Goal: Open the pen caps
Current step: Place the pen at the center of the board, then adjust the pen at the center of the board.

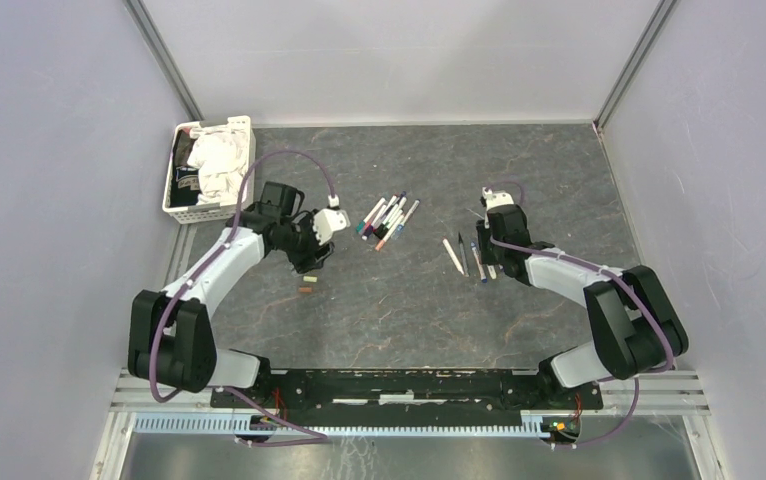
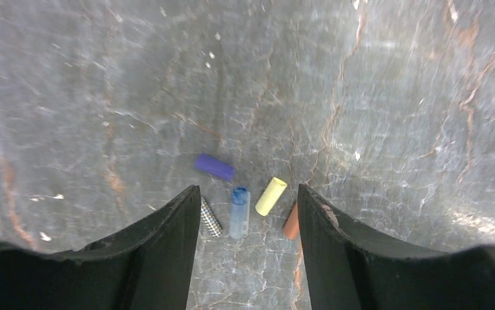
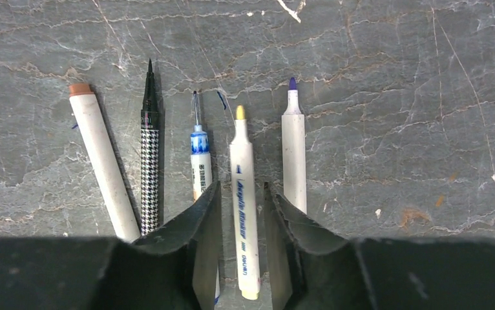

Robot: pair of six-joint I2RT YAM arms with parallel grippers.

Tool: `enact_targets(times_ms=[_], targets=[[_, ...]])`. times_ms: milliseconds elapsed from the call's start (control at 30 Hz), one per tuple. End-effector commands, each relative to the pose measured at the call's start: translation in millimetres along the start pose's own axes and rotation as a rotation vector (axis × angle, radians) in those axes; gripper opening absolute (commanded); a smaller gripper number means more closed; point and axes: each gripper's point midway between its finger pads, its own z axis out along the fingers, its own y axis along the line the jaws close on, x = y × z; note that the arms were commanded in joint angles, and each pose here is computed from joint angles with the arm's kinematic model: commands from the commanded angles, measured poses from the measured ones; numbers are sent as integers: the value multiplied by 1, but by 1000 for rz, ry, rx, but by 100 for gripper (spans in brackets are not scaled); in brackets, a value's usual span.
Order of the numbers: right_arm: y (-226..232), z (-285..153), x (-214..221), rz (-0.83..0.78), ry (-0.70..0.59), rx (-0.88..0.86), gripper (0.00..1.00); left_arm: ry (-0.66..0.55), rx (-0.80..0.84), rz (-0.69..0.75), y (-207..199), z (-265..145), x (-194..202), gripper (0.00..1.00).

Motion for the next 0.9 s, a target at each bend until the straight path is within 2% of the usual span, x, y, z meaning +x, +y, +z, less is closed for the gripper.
enact_targets(times_ms=[0, 200, 333, 433, 467, 500, 533, 700, 867], targets=[[-5, 4, -6, -5, -18, 29, 36, -123, -17, -74, 7, -34, -46, 63], [-3, -3, -20, 22, -51, 16, 37, -182, -69, -123, 21, -72, -73, 66], [-1, -24, -63, 77, -166, 31, 38, -193, -103, -193, 36, -97, -82, 67], [14, -42, -94, 106, -234, 21, 45, -196, -170, -276, 56, -119, -85, 70], [26, -45, -103, 108, -246, 3, 47, -200, -187, -305, 61, -125, -84, 71], [38, -48, -114, 109, -259, -13, 47, -201, -205, -328, 65, -130, -82, 80], [54, -49, -121, 98, -259, -37, 48, -202, -219, -346, 68, -133, -80, 84], [148, -36, -155, 54, -226, -189, 50, -194, -234, -406, 66, -134, -64, 85], [215, 5, -165, 11, -157, -273, 51, -171, -207, -412, 53, -126, -52, 85]])
